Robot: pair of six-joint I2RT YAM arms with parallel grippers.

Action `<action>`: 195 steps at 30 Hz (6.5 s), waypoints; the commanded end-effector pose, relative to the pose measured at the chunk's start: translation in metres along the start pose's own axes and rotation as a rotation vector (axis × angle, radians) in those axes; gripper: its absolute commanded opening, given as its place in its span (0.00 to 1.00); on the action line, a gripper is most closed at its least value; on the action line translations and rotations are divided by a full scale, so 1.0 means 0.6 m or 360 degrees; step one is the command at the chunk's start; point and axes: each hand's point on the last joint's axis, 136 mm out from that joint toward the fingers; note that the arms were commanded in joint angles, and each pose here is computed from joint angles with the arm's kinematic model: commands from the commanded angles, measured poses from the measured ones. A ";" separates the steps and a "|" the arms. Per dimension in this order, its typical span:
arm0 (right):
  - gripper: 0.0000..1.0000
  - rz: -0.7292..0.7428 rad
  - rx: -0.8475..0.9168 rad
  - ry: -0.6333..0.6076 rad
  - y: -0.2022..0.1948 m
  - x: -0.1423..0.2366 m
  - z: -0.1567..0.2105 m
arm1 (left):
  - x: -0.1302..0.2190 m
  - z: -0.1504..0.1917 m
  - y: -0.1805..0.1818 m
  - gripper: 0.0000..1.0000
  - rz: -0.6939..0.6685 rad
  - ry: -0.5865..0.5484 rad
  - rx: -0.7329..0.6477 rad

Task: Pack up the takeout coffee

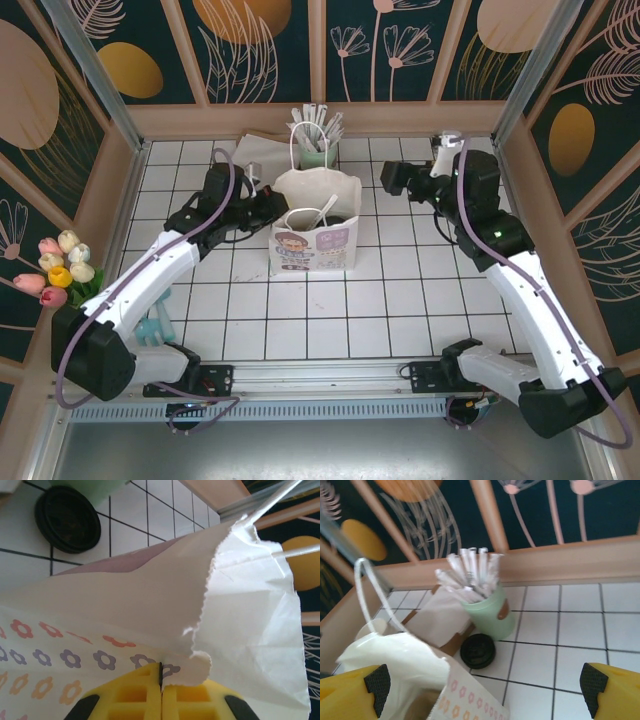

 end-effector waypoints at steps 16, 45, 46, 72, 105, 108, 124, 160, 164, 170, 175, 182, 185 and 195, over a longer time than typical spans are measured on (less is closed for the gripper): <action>0.99 0.0301 -0.0329 -0.0096 -0.073 -0.040 0.001 | 0.129 -0.120 -0.033 0.89 -0.0067 -0.0526 -0.0150; 0.99 0.0525 -0.0457 0.0000 -0.110 -0.038 0.028 | -0.096 -0.422 0.059 0.94 -0.0997 -0.0497 -0.0681; 0.99 0.0526 -0.0459 0.0001 -0.111 -0.038 0.029 | -0.114 -0.405 0.052 0.92 -0.0895 -0.0404 -0.0663; 0.99 0.0473 -0.0487 0.0042 -0.102 -0.065 0.037 | -0.075 -0.292 -0.003 0.94 -0.0336 -0.0305 -0.0501; 0.99 0.0412 -0.0456 0.0124 -0.088 -0.083 0.041 | -0.196 -0.179 0.098 0.79 -0.0292 -0.0458 0.0019; 0.99 0.0419 -0.0455 0.0123 -0.089 -0.082 0.043 | -0.217 -0.162 0.078 0.80 -0.0284 -0.0442 0.0031; 0.99 0.0382 -0.0472 0.0161 -0.083 -0.096 0.056 | -0.270 -0.117 0.013 0.85 -0.0318 -0.0411 -0.0127; 0.99 0.0477 -0.0433 0.0189 -0.098 -0.061 0.070 | -0.315 -0.298 0.191 0.70 -0.1132 -0.0155 -0.0891; 0.99 0.0486 -0.0435 0.0191 -0.100 -0.059 0.072 | -0.308 -0.305 0.191 0.65 -0.1062 -0.0144 -0.0894; 0.99 0.0490 -0.0441 0.0197 -0.100 -0.056 0.073 | -0.303 -0.308 0.197 0.58 -0.1001 -0.0093 -0.0957; 0.99 0.0504 -0.0444 0.0187 -0.102 -0.050 0.072 | -0.298 -0.307 0.198 0.57 -0.0945 -0.0092 -0.1011; 0.99 0.0508 -0.0449 0.0176 -0.102 -0.047 0.070 | -0.303 -0.306 0.196 0.46 -0.0910 -0.0084 -0.1013; 0.99 0.0506 -0.0453 0.0175 -0.102 -0.047 0.069 | -0.300 -0.312 0.191 0.45 -0.0921 -0.0106 -0.1024; 0.99 0.0501 -0.0456 0.0179 -0.101 -0.049 0.073 | -0.282 -0.319 0.165 0.47 -0.0903 -0.0144 -0.1048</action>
Point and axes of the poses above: each hand's point on the last joint's axis, 136 mm out from that joint toward the fingers, its own x axis back along the fingers, its own y axis along the line the jaws close on, z = x × y, and after that the axes turned 14 degrees about x, right-handed
